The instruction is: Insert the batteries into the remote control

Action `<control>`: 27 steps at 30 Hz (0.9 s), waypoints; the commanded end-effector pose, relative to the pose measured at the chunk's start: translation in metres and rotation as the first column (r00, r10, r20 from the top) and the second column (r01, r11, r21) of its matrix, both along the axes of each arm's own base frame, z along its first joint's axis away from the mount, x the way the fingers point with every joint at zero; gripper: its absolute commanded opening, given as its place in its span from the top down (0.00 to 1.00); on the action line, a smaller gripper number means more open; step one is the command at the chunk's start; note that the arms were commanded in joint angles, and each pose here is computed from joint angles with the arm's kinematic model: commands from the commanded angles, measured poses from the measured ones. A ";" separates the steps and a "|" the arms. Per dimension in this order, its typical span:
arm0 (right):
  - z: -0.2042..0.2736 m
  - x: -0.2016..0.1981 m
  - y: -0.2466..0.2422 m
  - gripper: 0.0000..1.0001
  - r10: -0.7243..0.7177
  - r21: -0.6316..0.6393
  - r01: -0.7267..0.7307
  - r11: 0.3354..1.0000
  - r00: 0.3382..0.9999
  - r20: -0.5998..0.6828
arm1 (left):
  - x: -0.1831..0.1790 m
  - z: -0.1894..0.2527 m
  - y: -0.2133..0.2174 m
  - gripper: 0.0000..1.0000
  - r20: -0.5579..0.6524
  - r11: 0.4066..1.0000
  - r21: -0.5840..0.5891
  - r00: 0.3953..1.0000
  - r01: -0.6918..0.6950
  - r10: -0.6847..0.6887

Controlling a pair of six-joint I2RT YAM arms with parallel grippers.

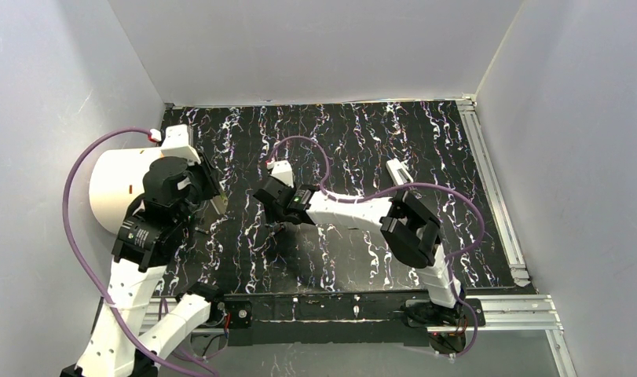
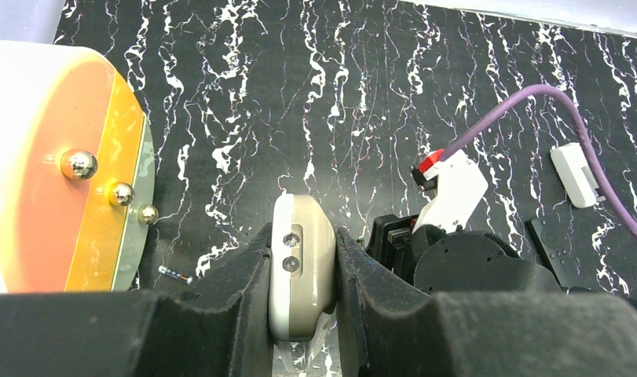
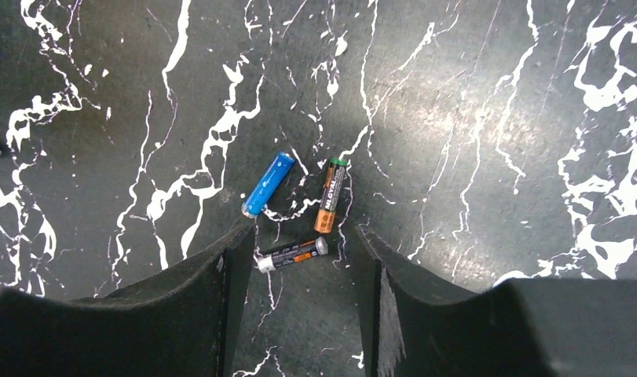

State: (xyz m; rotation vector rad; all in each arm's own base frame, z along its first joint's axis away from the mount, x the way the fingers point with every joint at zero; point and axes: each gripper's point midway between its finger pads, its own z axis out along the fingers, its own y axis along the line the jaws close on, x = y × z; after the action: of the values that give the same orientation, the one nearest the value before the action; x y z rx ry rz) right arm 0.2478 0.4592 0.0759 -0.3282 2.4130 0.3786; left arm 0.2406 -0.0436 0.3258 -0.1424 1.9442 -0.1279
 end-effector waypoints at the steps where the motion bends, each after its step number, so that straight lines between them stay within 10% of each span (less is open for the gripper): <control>1: -0.006 0.011 -0.008 0.44 0.020 -0.098 -0.018 0.995 1.000 0.024 | 0.006 -0.001 0.002 1.00 0.006 1.000 0.009 1.000 -0.017 0.017; 27: -0.058 0.002 -0.035 0.63 0.074 -0.336 -0.091 0.937 0.995 -0.065 | 0.011 -0.009 -0.001 1.00 -0.001 1.000 0.001 1.000 -0.020 0.020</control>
State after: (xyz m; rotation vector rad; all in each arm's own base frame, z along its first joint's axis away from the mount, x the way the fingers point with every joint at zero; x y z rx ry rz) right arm 0.2530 0.4362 0.0276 -0.5001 2.4978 0.0827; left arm 0.2488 -0.0474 0.3113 -0.1355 1.9807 -0.1196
